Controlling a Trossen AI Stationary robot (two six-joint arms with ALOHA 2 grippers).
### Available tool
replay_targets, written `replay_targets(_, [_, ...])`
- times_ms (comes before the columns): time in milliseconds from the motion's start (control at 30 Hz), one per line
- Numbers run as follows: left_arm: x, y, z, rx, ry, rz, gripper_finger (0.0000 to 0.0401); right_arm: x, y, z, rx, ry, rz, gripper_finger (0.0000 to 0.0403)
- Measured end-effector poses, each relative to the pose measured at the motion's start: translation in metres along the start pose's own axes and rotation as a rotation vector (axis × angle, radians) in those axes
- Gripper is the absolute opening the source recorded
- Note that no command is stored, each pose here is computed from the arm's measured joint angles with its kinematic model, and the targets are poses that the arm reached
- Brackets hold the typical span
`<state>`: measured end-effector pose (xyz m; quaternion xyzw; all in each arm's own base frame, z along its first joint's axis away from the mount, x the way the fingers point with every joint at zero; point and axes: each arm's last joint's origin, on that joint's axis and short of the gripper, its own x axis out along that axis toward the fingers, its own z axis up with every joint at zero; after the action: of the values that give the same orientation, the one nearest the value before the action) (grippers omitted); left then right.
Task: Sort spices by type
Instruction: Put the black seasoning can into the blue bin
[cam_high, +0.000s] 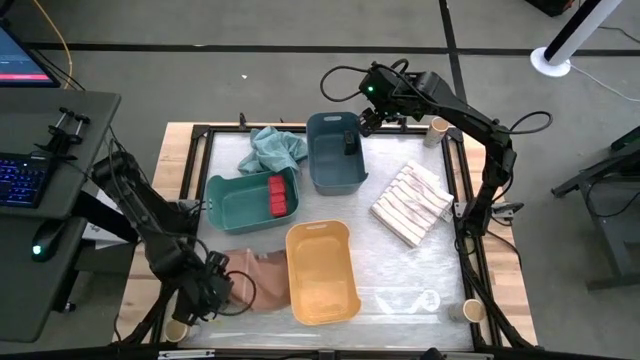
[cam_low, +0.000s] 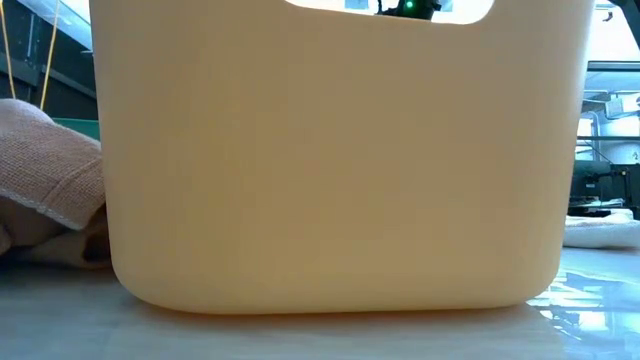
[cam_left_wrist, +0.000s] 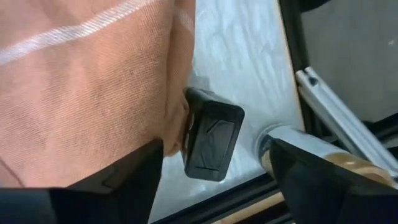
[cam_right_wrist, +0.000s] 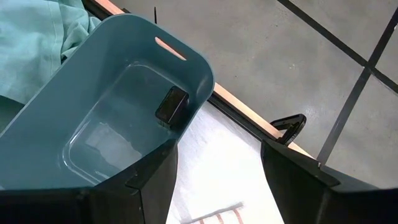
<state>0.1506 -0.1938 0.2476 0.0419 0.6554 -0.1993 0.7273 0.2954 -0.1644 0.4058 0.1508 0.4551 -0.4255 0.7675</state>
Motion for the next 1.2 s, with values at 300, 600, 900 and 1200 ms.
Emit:
replay_targets(300, [0.018, -0.012, 0.0, 0.033, 0.052, 0.031, 0.0287, 0.0, 0.0, 0.0, -0.007, 0.0, 0.0, 0.0227])
replay_targets(600, [0.035, -0.02, 0.0, 0.097, 0.068, 0.11, 0.0287, 0.0, 0.0, 0.0, -0.006, 0.0, 0.0, 0.0227])
replay_targets(900, [0.047, -0.021, 0.002, 0.094, 0.103, 0.135, 0.0277, 0.0, 0.0, 0.0, 0.0, 0.0, 0.0, 0.0227])
replay_targets(1200, [0.047, -0.021, 0.002, 0.052, 0.099, 0.132, 0.0091, 0.0, 0.0, 0.0, 0.0, 0.0, 0.0, 0.0227])
